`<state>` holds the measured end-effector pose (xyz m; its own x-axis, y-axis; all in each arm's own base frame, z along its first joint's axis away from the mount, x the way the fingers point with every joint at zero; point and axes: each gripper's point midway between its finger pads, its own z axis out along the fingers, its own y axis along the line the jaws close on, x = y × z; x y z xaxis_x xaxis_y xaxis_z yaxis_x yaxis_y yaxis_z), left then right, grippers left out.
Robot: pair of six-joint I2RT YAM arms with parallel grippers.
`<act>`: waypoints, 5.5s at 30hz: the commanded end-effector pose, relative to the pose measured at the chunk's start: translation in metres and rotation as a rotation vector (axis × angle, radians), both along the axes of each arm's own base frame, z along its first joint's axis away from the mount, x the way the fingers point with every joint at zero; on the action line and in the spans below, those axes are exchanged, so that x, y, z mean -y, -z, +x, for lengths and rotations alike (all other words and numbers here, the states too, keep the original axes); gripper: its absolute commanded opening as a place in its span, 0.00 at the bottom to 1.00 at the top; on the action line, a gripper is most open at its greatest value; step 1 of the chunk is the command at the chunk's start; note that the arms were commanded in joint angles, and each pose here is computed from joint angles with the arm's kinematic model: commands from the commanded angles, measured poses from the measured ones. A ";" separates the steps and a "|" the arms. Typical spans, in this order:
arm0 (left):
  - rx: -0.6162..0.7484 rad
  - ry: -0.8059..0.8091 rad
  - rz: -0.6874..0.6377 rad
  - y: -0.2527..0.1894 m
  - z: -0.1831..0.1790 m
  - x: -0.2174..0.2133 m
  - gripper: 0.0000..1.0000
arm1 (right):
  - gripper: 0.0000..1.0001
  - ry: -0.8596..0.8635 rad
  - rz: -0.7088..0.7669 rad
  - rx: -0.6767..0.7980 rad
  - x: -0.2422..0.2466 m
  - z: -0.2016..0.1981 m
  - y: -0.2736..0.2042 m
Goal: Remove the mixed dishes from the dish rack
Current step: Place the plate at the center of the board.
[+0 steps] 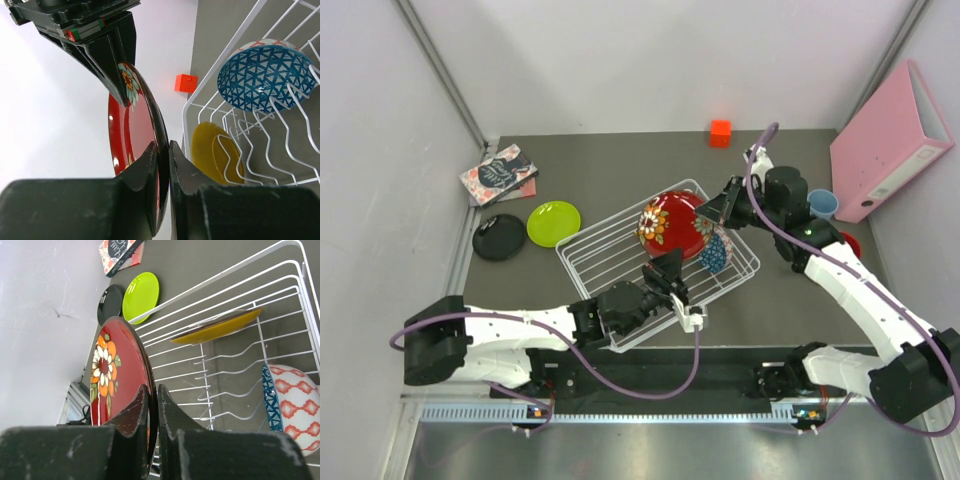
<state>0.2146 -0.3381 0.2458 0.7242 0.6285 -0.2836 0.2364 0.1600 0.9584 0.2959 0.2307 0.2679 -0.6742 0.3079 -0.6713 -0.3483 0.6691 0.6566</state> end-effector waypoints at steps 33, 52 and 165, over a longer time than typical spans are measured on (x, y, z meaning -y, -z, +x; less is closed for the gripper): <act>-1.192 -0.449 -1.623 -0.109 0.141 -0.171 0.99 | 0.00 0.253 0.127 0.281 0.051 0.012 -0.084; -2.087 0.104 -1.558 -0.079 0.089 -0.066 0.85 | 0.00 0.120 0.217 0.206 0.015 0.027 -0.055; -1.481 -0.873 -2.145 0.148 0.215 -0.370 0.00 | 0.99 0.057 0.082 0.167 0.019 -0.022 0.029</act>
<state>0.4094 0.0366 0.0768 -0.2722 -0.9401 -0.2051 -0.4367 0.3106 -0.8443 0.2705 0.2073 0.2198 -0.5758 0.3858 -0.7209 -0.3692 0.6640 0.6502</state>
